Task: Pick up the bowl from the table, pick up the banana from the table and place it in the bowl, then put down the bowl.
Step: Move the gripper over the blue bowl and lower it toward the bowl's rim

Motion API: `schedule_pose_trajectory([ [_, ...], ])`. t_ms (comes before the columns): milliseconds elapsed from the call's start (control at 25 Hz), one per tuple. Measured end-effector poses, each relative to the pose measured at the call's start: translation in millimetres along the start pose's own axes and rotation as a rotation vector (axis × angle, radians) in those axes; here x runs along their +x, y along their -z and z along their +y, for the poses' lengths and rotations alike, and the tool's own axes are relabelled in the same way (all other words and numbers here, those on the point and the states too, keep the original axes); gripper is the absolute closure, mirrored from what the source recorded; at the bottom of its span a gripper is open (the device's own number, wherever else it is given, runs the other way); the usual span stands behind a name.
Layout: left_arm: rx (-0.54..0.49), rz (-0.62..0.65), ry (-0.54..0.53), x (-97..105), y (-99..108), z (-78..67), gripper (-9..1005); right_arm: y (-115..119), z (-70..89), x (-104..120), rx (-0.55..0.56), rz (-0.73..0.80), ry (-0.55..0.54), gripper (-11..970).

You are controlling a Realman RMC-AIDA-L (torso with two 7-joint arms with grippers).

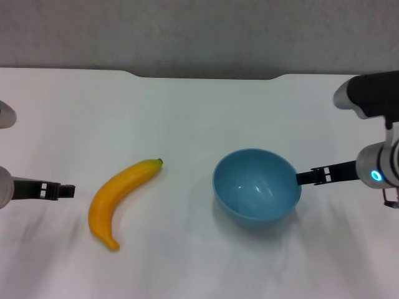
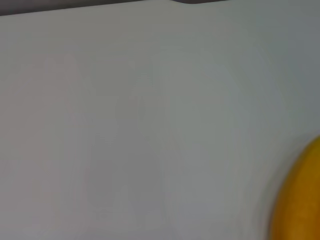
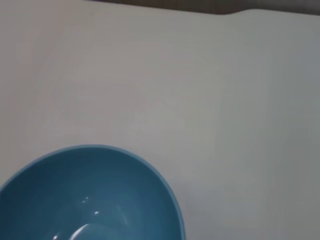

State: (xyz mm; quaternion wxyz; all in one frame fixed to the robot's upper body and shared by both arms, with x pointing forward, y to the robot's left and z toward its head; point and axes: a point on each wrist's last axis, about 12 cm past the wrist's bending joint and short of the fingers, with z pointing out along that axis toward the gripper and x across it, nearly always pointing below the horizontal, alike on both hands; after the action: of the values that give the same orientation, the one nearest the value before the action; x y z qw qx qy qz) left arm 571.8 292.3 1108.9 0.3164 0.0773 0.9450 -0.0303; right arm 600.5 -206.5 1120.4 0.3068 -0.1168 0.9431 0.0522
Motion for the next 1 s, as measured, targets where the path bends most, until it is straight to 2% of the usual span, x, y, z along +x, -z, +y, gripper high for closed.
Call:
schedule_pose_trajectory([
  [280,0.002,-0.01,-0.004,-0.9,-1.0,-1.9,147,-22.7,10.2,-8.8,-0.01,0.006,0.029,76],
  [480,0.003,-0.013,-0.002,-0.7,-1.4,-2.1,147,-26.2,19.8,-8.9,-0.042,-0.007,0.039,77],
  [680,0.006,-0.018,-0.003,-1.5,-1.0,-3.0,146,-32.0,19.4,-4.3,-0.042,0.013,0.035,78],
  [1000,0.007,-0.021,-0.005,-2.9,-1.0,-3.6,145,-45.1,29.1,-7.7,-0.049,0.056,0.055,78],
])
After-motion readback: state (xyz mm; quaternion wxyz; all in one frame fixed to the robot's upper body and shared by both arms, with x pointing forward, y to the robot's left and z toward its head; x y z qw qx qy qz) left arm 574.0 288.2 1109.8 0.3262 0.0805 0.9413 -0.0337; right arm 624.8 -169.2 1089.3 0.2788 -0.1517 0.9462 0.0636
